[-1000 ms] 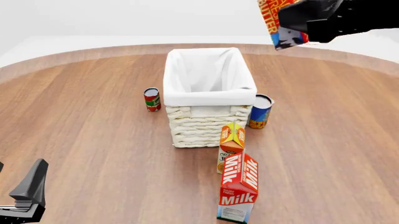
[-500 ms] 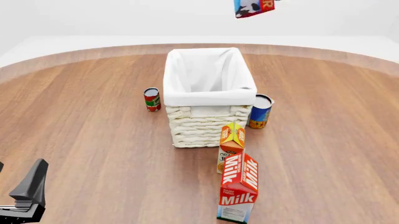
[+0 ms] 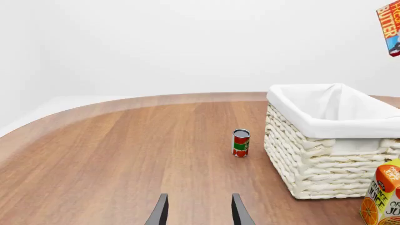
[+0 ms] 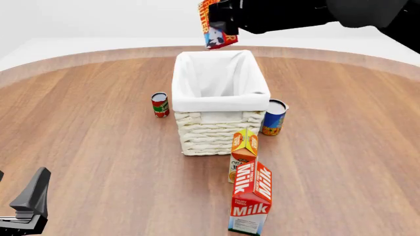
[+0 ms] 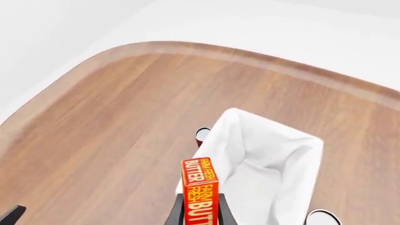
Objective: Pick up the butter and put it in the basket.
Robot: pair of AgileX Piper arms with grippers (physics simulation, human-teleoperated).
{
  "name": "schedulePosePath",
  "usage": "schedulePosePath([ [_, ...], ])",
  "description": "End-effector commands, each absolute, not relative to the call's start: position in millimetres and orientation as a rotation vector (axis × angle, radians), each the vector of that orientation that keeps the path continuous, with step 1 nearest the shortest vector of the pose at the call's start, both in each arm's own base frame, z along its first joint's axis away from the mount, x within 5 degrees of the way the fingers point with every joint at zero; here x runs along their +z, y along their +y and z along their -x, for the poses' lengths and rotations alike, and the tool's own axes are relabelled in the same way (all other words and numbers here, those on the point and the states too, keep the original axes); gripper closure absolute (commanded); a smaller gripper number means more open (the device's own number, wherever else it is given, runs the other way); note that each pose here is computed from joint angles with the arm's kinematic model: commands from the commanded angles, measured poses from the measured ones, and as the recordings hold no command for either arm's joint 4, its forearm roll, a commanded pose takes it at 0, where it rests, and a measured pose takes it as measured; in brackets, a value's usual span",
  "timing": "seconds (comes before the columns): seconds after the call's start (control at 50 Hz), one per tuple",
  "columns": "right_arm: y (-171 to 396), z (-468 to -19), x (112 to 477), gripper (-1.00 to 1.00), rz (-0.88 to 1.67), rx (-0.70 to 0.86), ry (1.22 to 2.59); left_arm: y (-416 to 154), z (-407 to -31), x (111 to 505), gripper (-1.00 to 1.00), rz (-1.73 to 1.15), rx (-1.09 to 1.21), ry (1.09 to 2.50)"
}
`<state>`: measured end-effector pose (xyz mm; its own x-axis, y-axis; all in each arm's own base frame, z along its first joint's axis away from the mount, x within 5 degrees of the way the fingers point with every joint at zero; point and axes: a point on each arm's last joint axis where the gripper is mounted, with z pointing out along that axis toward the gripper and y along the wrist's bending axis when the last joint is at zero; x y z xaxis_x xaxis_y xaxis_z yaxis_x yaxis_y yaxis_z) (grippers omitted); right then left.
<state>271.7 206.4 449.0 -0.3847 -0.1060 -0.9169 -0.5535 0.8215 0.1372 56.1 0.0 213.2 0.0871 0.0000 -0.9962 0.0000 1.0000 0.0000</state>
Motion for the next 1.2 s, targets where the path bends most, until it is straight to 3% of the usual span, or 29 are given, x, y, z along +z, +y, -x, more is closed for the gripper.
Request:
schedulePosePath([
  [0.02,221.5,-285.1,432.4,1.00,0.493,0.536,1.942,0.0,-56.1,213.2,-1.00,0.000,0.000,1.484],
  [0.28,216.1,-318.1,391.2,1.00,0.453,0.472,1.997,0.0,-56.1,213.2,-1.00,0.000,0.000,1.484],
  [1.2,219.7,-364.7,380.9,1.00,0.411,0.432,1.981,0.0,-56.1,213.2,-1.00,0.000,0.000,1.484],
])
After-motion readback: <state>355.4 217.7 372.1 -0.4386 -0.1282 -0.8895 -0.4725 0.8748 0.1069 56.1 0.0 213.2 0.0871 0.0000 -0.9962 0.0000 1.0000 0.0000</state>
